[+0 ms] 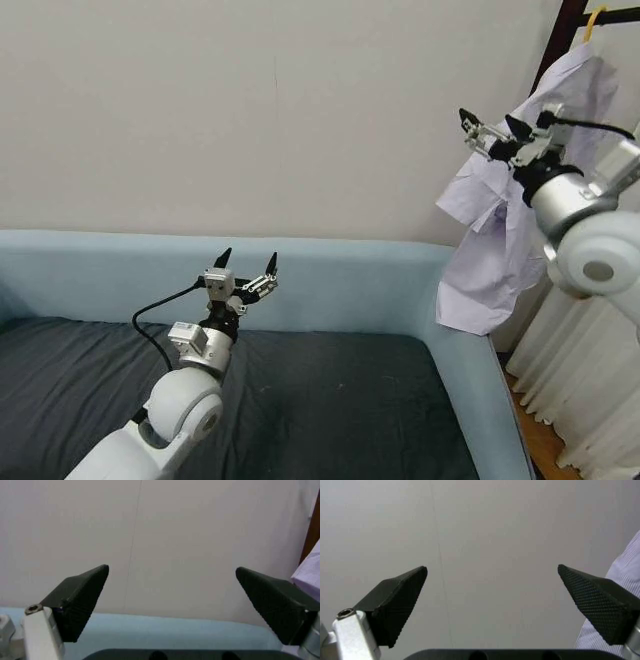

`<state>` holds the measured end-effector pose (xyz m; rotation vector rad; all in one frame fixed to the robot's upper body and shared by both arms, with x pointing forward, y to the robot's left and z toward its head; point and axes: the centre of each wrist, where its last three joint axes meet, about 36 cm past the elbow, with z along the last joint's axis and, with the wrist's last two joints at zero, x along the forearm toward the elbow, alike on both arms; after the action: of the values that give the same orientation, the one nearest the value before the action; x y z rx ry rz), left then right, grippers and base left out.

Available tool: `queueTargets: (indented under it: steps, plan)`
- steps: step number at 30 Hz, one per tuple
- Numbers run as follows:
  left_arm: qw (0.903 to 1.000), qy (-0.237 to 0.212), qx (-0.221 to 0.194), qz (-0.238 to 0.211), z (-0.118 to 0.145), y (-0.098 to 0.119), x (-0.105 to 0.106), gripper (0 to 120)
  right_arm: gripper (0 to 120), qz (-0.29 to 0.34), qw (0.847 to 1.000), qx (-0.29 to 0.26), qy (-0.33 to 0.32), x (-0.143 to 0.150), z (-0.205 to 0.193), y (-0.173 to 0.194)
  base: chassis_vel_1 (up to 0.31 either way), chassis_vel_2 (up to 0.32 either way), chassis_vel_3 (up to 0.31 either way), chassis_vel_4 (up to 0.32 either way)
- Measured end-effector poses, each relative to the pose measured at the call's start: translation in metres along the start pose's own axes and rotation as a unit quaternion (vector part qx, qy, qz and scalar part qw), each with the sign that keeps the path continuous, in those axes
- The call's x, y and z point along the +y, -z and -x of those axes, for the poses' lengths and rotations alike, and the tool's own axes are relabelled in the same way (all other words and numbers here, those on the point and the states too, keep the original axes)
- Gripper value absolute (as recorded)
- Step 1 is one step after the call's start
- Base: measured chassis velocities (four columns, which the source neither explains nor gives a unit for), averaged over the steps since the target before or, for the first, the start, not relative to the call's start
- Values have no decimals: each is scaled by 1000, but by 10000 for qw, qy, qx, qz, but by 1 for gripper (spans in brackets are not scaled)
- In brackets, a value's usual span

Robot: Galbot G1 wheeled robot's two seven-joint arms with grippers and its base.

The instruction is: Pick up the clothes from the sofa and hang them on the clothes hanger.

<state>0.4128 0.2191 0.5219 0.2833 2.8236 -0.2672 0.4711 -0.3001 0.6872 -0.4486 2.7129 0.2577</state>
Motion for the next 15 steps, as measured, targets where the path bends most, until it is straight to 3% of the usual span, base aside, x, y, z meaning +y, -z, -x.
queueTargets:
  steps: [3, 9, 12, 15]
  plan:
    - [9998, 117, 51, -151, -13, 2, 0, 100, 100, -131, 9997, 40, 183, 1, -17, -26, 0, 0, 0, 0]
    - [9971, 693, 64, -316, -73, 9, -2, 100, 100, -197, 9986, 229, 438, 19, -50, -97, 0, 0, 0, 0]
    - [9957, 896, -51, -224, -88, 8, -6, 100, 100, -524, 9977, 407, 144, 24, -68, -119, 0, 0, 0, 0]
    - [9939, 1075, -256, 21, -106, -2, -10, 100, 100, -1266, 9822, 945, -1015, 27, -107, -127, 0, 0, 0, 0]
